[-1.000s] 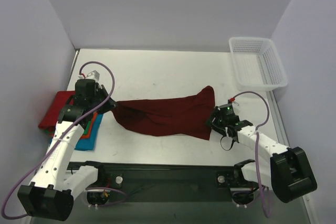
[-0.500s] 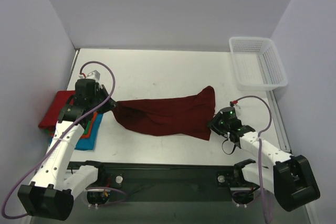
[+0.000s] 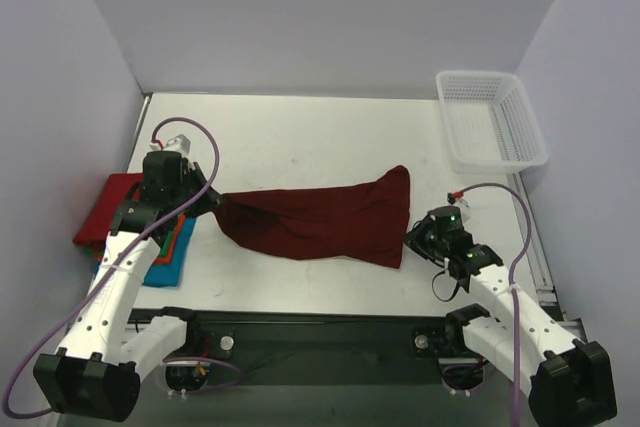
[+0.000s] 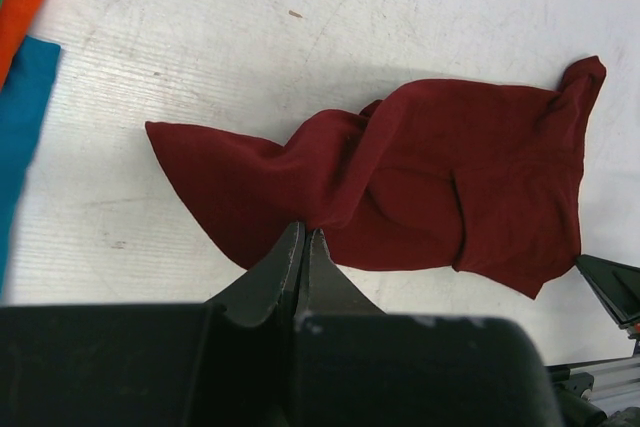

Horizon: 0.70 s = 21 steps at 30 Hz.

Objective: Fold and stack the t-shirts
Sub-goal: Flatten out the tshirt

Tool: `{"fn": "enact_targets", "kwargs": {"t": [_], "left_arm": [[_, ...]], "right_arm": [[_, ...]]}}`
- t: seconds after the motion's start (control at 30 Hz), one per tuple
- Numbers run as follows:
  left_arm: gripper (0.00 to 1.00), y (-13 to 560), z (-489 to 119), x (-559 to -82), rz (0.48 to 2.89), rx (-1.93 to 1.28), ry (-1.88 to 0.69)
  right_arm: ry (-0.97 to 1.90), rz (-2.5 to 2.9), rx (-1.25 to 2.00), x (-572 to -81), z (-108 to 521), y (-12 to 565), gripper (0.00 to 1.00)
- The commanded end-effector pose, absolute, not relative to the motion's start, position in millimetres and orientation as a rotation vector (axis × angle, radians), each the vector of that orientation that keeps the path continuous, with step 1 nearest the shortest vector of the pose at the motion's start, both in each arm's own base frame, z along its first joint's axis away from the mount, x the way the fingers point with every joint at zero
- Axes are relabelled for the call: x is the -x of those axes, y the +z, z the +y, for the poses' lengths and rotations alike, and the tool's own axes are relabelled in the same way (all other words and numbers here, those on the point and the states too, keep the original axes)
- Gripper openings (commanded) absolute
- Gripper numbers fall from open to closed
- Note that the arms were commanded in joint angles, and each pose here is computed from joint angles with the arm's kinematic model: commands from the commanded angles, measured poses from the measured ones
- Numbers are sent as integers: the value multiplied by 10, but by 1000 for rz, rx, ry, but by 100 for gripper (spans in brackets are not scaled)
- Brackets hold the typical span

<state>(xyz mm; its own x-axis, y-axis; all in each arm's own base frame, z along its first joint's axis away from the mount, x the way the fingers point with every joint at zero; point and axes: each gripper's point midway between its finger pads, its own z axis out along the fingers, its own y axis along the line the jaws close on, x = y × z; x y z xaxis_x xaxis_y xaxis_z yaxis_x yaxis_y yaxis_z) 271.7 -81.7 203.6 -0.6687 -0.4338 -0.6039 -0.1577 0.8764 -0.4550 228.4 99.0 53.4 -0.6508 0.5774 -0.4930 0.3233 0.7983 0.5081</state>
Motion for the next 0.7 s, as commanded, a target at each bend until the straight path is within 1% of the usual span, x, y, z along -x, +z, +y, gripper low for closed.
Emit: {"fn": "enact_targets", "kwargs": {"t": [0.0,0.17,0.2,0.27,0.3,0.37,0.4,0.53,0.67], "left_arm": [[0,2281,-803,-2779,2215,391,-486],[0,2257,-807,-2779,2220,395,-488],[0,2247,-809,-2779,2223,393,-488],[0,2248,-808,-2774,2223,393,-488],[0,2258,-813,-2777,2221,392,-491],[0,2257,-806,-2779,2220,393,-487],[0,2251,-809,-2778,2223,393,-488],[0,2237,-811,-2777,2225,393,-489],[0,2238,-812,-2785,2225,391,-489]], "right_arm": [[436,2340,-639,-2294,915,571,7],[387,2422,-650,-2227,896,284,22],[383,2437,-653,-2213,901,227,30],[399,2432,-653,-2230,922,178,38],[390,2448,-656,-2193,912,120,45],[406,2432,-642,-2259,941,106,49],[406,2433,-639,-2262,945,87,54],[441,2391,-616,-2373,993,72,54],[467,2366,-621,-2457,1030,63,52]]}}
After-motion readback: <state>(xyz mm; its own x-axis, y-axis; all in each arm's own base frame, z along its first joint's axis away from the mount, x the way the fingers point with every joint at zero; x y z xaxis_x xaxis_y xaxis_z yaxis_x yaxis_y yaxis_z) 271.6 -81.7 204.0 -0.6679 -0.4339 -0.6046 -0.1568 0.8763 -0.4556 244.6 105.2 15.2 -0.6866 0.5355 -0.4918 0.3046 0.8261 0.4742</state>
